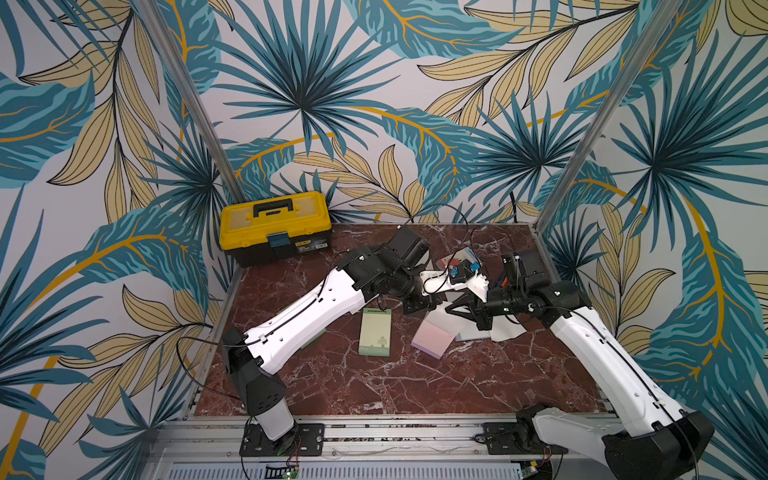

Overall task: Tear off pages from different memo pads
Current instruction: Tear off the paper from the memo pad.

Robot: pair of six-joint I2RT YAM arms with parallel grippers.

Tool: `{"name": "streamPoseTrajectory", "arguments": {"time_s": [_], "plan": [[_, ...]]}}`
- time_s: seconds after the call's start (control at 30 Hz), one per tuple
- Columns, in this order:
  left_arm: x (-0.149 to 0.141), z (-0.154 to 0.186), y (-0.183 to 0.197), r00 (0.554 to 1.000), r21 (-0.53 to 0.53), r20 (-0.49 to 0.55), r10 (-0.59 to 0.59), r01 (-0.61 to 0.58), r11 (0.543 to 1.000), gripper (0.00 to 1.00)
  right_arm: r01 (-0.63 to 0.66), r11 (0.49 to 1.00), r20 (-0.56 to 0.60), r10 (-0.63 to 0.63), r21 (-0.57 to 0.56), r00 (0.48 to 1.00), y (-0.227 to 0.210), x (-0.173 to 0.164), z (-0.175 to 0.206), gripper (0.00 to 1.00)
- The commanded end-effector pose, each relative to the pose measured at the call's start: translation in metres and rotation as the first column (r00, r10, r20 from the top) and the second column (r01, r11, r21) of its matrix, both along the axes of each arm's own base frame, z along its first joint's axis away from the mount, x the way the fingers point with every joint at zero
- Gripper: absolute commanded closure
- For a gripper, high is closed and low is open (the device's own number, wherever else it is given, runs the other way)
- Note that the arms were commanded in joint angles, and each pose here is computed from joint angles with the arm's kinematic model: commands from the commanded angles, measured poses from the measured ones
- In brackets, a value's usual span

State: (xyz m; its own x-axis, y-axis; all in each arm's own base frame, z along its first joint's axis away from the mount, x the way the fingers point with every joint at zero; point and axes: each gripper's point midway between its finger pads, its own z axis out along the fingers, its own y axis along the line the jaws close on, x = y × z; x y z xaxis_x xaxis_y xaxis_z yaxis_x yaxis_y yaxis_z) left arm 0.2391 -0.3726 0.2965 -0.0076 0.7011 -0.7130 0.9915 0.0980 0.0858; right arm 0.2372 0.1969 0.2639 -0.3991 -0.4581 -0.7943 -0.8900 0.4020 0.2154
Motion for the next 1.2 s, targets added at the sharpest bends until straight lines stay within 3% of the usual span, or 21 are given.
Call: {"name": "streamPoseTrajectory", "arguments": {"time_s": [0.0,0.07,0.13,0.3,0.6,0.83,1.17], "plan": [[0.018,0.024,0.008,0.991,-0.102,0.000,0.131,-0.131,0.986,0.71,-0.026,0.999,-0.015,0.027,0.042,1.000,0.004,-0.012,0.011,1.00],[0.022,0.029,0.012,0.985,-0.157,-0.059,0.163,-0.170,0.973,0.47,-0.032,0.997,-0.023,0.033,0.067,0.999,0.006,-0.016,0.018,1.00],[0.033,0.034,0.020,0.967,-0.215,-0.116,0.226,-0.247,0.945,0.31,-0.035,0.996,-0.031,0.038,0.083,0.999,0.007,-0.020,0.022,1.00],[0.041,0.051,0.044,0.933,-0.362,-0.241,0.269,-0.343,0.867,0.10,-0.035,0.993,-0.038,0.040,0.110,0.998,0.008,-0.028,0.030,1.00],[0.022,0.024,0.059,0.953,-0.365,-0.265,0.145,-0.238,0.900,0.05,-0.095,0.983,-0.035,0.102,0.158,0.994,0.013,-0.048,0.053,1.00],[0.001,0.002,0.058,0.975,-0.359,-0.215,-0.054,-0.028,0.933,0.05,-0.132,0.975,-0.022,0.138,0.180,0.990,0.017,-0.054,0.070,1.00],[0.002,-0.018,0.045,0.957,-0.375,-0.237,-0.166,0.068,0.925,0.05,-0.182,0.962,0.002,0.185,0.205,0.983,0.021,-0.058,0.088,1.00]]}}
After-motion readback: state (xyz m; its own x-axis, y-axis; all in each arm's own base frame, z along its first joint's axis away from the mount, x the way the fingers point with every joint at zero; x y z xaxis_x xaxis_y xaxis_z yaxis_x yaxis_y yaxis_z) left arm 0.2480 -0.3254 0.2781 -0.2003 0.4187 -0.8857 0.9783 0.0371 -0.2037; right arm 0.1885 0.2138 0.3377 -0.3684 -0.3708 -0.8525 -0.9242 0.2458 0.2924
